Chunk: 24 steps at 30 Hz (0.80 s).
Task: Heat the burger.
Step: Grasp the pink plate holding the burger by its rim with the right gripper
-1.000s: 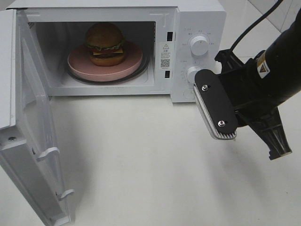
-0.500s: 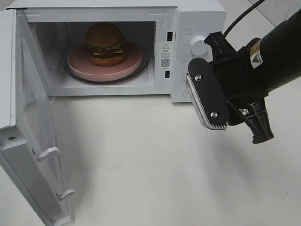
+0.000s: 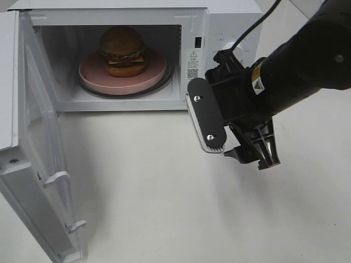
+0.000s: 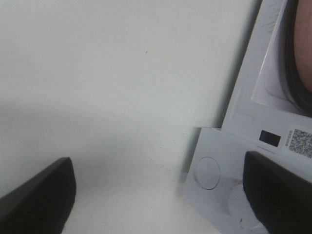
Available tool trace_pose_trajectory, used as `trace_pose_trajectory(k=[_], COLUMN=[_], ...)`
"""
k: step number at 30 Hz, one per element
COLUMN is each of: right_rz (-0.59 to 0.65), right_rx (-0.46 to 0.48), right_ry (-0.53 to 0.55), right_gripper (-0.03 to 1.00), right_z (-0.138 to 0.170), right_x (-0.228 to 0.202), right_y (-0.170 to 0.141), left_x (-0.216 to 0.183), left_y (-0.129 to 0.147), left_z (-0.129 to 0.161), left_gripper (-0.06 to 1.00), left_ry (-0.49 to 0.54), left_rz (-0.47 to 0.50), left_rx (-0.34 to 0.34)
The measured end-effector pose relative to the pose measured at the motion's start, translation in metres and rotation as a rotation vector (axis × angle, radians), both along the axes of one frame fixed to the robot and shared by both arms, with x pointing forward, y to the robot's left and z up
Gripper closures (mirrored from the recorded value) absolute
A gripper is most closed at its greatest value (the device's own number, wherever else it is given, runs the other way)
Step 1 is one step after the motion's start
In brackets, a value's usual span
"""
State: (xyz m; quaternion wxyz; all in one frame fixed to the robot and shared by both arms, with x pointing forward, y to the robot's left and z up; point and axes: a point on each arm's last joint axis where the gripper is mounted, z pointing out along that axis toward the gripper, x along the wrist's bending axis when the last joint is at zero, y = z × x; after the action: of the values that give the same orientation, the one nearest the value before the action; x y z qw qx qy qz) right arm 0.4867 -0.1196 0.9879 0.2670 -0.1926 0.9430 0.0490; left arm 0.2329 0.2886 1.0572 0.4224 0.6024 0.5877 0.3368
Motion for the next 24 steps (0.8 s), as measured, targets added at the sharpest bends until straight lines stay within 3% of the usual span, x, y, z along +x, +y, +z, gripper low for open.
trace_pose_trajectory(k=[7, 24], right_rz=[0.01, 0.0], right_rx=[0.021, 0.076], right_ry=[-0.012, -0.041], right_gripper=[0.1, 0.13], right_z=[-0.003, -0.017], right_x=[0.019, 0.063], right_y=[0.03, 0.071], left_x=[0.0, 0.0], left_y=[0.0, 0.0], left_z=[0.0, 0.0], left_gripper=[-0.05, -0.05], left_ry=[0.0, 0.0], left_rz=[0.0, 0.0], left_rx=[0.0, 0.0])
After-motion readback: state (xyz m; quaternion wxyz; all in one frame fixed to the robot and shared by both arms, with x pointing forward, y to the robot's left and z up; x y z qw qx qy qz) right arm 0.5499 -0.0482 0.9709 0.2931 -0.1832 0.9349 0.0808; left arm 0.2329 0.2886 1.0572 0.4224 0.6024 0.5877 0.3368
